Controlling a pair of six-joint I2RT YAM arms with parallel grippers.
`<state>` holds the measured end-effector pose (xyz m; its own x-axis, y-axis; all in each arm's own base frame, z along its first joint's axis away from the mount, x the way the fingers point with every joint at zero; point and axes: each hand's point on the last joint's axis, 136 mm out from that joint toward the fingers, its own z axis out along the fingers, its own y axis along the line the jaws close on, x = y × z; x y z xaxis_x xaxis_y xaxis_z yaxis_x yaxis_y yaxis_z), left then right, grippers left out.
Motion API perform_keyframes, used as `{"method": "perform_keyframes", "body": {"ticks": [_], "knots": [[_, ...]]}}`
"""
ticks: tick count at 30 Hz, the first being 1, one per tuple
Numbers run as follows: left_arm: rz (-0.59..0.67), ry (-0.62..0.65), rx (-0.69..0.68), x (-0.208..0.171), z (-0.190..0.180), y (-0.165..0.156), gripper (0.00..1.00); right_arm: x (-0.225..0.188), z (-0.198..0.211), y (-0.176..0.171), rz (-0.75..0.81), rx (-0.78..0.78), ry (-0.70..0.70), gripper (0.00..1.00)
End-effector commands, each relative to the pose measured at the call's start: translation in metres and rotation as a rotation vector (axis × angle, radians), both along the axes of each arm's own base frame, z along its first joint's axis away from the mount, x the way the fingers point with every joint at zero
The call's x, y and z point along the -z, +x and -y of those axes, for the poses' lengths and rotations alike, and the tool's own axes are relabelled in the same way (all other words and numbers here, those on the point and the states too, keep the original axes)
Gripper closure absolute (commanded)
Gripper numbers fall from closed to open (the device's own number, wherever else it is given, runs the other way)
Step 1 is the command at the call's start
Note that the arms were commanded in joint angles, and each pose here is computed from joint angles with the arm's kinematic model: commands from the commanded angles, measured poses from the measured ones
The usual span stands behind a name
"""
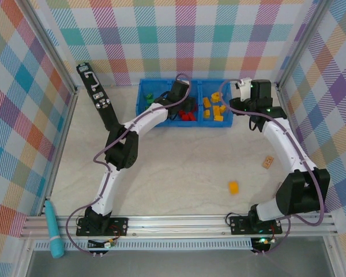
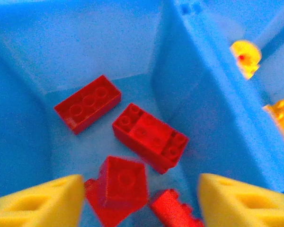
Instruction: Sort the legos into containers by color
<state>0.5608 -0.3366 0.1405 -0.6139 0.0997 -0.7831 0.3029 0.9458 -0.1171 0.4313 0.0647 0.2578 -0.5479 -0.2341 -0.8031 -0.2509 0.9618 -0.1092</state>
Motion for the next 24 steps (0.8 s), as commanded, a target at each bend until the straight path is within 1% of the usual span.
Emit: {"method": "perform_keyframes", "body": {"ticks": [1,2,3,7,8,10,12,15,18,19,21,22,24], "knots": [[0.059,-0.042,0.000,-0.037,0.001,0.007,0.20,0.003,0.001,-0.006,-0.019,0.014,0.039,0.50],[0.065,-0.045,0.004,-0.043,0.001,0.006,0.15,0.012,0.000,-0.011,-0.057,0.018,0.054,0.49],[0.069,-0.048,0.012,-0.050,0.001,0.005,0.15,0.020,-0.001,-0.017,-0.097,0.025,0.070,0.49],[0.133,-0.086,0.060,-0.095,0.001,-0.006,0.14,0.049,-0.017,-0.060,-0.298,0.039,0.235,0.48],[0.155,-0.102,0.078,-0.110,0.002,-0.009,0.14,0.053,-0.019,-0.071,-0.331,0.060,0.276,0.48],[0.198,-0.141,0.125,-0.142,0.004,-0.021,0.14,0.061,-0.021,-0.097,-0.404,0.140,0.376,0.45],[0.265,-0.177,0.165,-0.179,0.004,-0.031,0.14,0.065,-0.023,-0.122,-0.485,0.193,0.442,0.40],[0.335,-0.157,0.173,-0.219,-0.012,-0.050,0.14,0.078,-0.024,-0.169,-0.665,0.307,0.507,0.41],[0.337,-0.102,0.169,-0.240,-0.035,-0.072,0.10,0.096,-0.027,-0.221,-0.818,0.449,0.540,0.41],[0.331,-0.080,0.166,-0.244,-0.042,-0.079,0.10,0.103,-0.026,-0.241,-0.866,0.499,0.529,0.41],[0.308,-0.040,0.152,-0.246,-0.058,-0.091,0.09,0.115,-0.025,-0.276,-0.942,0.594,0.510,0.39],[0.296,-0.021,0.139,-0.244,-0.067,-0.097,0.09,0.120,-0.024,-0.292,-0.972,0.643,0.505,0.37],[0.279,0.002,0.118,-0.240,-0.084,-0.108,0.07,0.131,-0.022,-0.317,-1.001,0.723,0.489,0.34]]}}
